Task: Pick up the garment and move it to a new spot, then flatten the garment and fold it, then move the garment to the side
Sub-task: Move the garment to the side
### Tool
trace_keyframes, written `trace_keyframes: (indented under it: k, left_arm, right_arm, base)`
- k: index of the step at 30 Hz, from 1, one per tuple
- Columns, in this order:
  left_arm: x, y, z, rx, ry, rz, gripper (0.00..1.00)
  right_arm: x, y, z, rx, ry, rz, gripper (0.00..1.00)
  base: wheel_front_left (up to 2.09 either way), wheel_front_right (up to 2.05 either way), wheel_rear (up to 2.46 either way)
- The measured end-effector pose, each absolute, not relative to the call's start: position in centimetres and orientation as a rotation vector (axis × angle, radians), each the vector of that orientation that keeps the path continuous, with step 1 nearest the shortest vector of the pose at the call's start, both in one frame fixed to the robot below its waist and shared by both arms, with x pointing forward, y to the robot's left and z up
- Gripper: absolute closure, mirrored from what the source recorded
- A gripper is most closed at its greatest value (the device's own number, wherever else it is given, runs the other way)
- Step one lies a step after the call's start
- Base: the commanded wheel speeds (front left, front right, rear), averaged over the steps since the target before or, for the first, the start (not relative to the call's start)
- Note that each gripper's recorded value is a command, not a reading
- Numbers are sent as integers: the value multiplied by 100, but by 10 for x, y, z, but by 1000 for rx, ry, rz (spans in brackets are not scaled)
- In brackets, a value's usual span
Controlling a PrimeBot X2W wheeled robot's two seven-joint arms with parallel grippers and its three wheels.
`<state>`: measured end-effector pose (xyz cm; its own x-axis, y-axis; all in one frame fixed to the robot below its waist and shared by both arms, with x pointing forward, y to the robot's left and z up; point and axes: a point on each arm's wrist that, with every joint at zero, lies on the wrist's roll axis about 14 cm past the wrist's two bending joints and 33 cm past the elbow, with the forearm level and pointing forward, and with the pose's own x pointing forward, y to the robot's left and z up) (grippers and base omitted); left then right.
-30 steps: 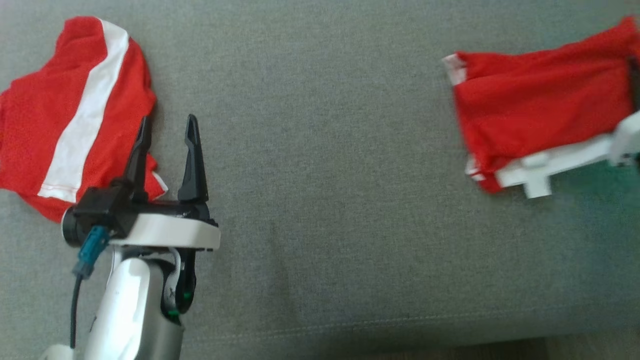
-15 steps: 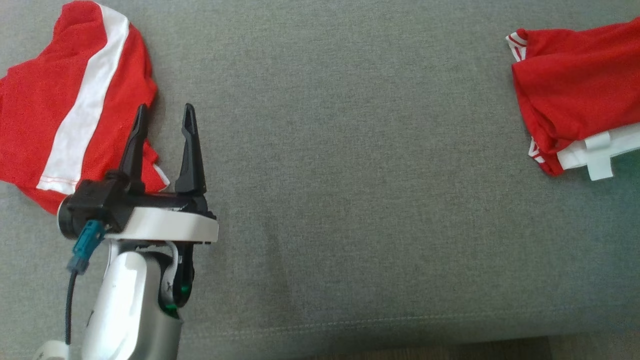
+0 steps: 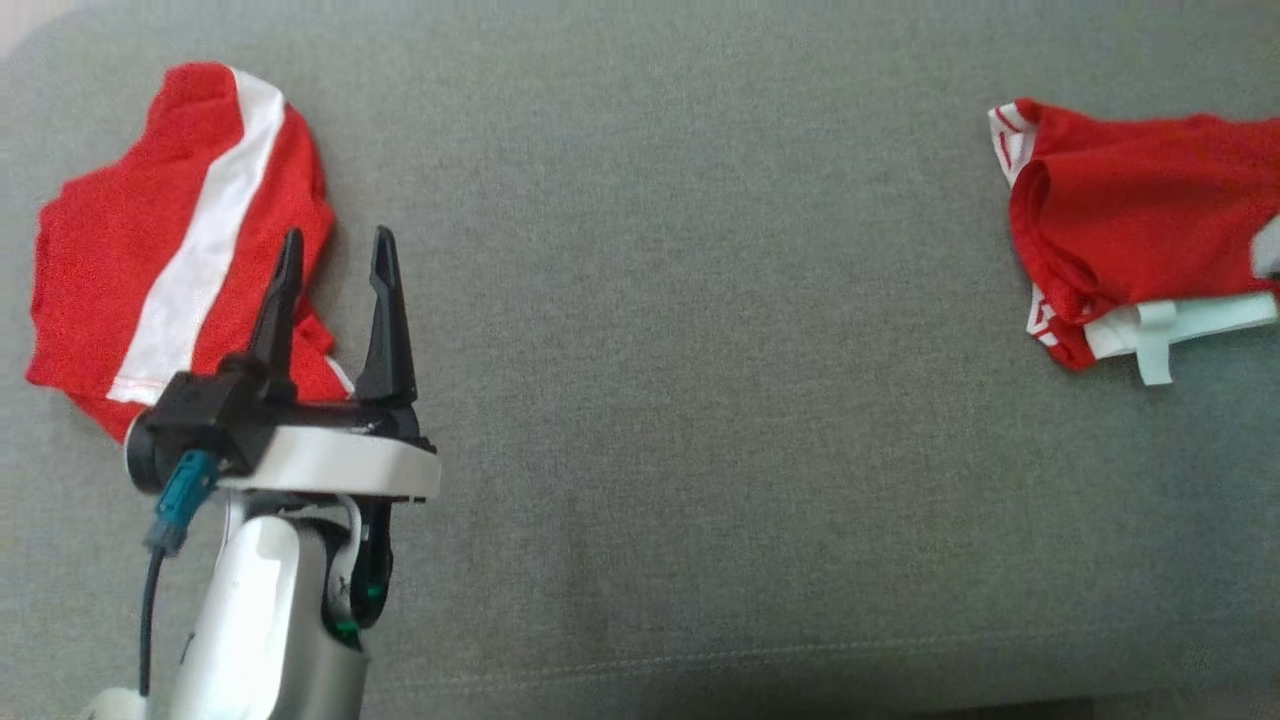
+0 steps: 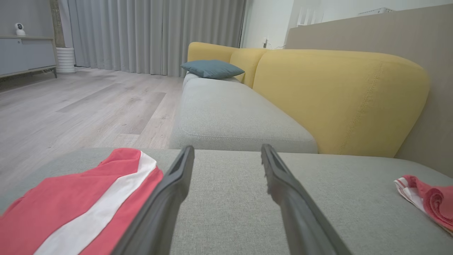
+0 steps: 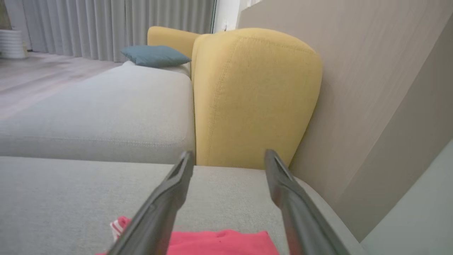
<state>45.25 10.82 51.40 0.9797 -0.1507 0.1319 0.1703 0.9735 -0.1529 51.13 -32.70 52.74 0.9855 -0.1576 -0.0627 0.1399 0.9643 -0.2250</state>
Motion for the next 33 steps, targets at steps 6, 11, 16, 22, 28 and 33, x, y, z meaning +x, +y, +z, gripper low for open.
trace_keyframes:
  k: [6,11,16,22,28,33]
  left_arm:
    - [440,112,527,-180,-145,-151,0]
    - [427,115,547,-174,-193,-141,0]
    - [409,116,555,-172,-209,-135,0]
    - [390,110,554,-177,-203,-153,0]
    - [373,104,540,-194,-159,-166,0]
    - [367,104,536,-205,-146,-163,0]
  right_arm:
    - [507,-282,548,-167,-14,-69,0]
    - [492,-236,559,-63,-77,4,0]
    - [464,-190,562,36,-125,74,0]
    - [424,-181,543,103,-121,66,0]
    - [390,-171,511,179,-68,76,0]
    - [379,-170,504,208,-57,74,0]
  base:
    - [0,0,0]
    - [0,0,0]
    - [0,0,0]
    - [0,0,0]
    - [0,0,0]
    - [0,0,0]
